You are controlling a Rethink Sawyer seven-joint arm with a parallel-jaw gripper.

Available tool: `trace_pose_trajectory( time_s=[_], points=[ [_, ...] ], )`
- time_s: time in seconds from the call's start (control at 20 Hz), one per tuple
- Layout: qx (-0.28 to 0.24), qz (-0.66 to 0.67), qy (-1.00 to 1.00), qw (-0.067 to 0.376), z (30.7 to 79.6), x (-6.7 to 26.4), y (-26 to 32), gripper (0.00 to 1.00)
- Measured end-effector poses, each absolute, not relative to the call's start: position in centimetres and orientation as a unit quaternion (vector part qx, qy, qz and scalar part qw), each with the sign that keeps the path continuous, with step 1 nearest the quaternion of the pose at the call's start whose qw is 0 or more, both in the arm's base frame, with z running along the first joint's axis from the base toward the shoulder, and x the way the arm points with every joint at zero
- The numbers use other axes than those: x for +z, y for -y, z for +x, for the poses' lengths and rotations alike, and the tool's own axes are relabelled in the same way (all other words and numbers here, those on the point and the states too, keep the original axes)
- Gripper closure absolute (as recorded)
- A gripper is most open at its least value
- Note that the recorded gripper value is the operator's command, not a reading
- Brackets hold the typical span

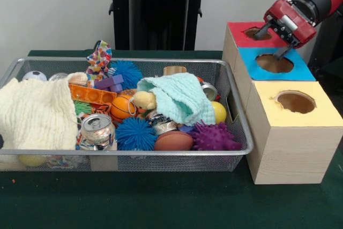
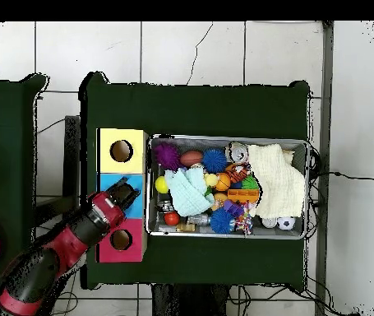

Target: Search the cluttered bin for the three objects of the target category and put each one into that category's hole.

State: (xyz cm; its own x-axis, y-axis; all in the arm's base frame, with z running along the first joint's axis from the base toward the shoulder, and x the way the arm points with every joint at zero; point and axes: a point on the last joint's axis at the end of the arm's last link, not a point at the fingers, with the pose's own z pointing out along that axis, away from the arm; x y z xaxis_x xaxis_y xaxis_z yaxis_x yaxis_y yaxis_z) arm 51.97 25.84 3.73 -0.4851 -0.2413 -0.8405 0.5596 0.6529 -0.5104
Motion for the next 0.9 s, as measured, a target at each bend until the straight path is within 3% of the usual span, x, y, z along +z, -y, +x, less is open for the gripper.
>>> trace_pose_trajectory(
  time_s=[0.25, 0.9],
  points=[
    [-0.367, 0.116, -0.792, 0.474, 55.0, 3.0, -21.7, 0.0],
    [-0.274, 0.164, -0.88, 0.353, 60.3, 0.2, -12.6, 0.0]
  ],
)
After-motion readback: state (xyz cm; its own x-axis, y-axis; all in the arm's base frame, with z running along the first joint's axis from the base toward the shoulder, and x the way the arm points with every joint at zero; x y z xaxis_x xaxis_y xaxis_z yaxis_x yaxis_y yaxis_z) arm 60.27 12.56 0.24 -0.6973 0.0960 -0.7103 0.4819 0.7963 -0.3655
